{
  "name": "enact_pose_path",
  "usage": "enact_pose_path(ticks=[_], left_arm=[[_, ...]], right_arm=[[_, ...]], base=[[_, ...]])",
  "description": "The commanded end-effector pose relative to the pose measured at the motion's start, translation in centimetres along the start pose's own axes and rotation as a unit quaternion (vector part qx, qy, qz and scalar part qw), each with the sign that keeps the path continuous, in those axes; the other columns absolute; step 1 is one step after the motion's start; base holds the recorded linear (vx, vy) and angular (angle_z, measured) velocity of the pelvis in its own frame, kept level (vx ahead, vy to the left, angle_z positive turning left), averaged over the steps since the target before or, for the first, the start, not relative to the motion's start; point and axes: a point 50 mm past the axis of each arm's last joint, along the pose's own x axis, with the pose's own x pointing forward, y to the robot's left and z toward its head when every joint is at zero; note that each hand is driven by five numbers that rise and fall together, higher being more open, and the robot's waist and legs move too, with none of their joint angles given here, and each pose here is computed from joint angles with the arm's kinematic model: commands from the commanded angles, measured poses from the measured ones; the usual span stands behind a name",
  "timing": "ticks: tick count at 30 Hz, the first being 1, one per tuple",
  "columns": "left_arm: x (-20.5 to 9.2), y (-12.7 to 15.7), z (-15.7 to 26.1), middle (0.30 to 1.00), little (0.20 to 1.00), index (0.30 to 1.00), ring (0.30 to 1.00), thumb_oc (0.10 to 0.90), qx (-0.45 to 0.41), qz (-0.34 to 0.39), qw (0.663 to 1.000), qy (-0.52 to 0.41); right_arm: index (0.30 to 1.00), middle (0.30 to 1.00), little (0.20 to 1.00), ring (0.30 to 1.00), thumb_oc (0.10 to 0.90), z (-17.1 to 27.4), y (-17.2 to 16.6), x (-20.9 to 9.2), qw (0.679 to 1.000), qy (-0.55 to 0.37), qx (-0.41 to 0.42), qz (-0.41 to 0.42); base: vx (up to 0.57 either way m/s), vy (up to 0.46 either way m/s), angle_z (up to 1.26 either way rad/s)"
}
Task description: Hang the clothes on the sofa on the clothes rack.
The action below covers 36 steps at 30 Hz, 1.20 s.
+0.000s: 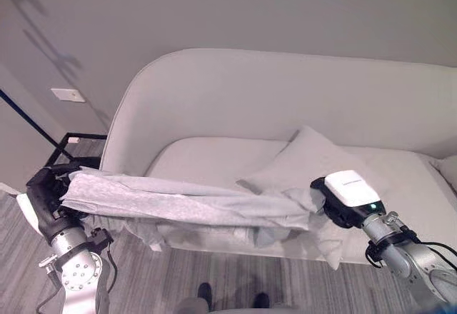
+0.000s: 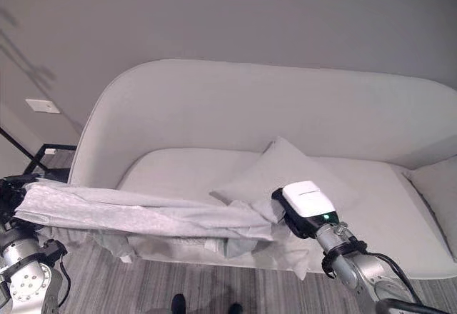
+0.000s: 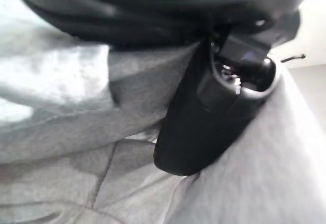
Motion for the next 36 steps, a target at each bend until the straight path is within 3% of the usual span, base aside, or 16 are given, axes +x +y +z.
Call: enact_pose_path(ticks=[1,9,16,27,36], left_arm=[[2.5,0.1,5.9,0.3,0.3,0.3,0.3,0.4,-0.008,0.022,0.984,-0.179],[2.3,-1.5,6.2,0.3,0.3,0.3,0.3,0.4,-0.02,0.025,0.981,-0.191],[1.6,-5.4,6.1,0.3,0.3,0.3,0.3,0.4,-0.036,-0.062,0.98,-0.185],[0.5,-5.0,4.7,0.3,0.3,0.3,0.3,0.4,0.018,-0.104,0.981,-0.165],[-2.4,-9.3,4.3,0.3,0.3,0.3,0.3,0.4,-0.058,-0.239,0.962,-0.118]], right_arm=[[0.3,0.3,0.3,0.3,0.4,-1.2,-3.1,1.3,0.987,0.045,-0.002,-0.155],[0.3,0.3,0.3,0.3,0.4,-1.7,-3.8,1.9,0.976,0.061,-0.012,-0.211],[0.3,0.3,0.3,0.3,0.4,-2.2,-0.9,0.9,0.972,0.134,0.04,-0.191],[0.3,0.3,0.3,0.3,0.4,0.4,-0.2,2.6,0.976,0.075,0.097,-0.181],[0.3,0.3,0.3,0.3,0.4,2.3,-0.9,3.2,0.976,0.018,0.114,-0.184]], base=[[-0.02,0.268,0.41],[-0.02,0.482,0.14],[-0.07,0.584,0.43],[-0.03,0.426,-0.12],[0.16,0.062,0.25]])
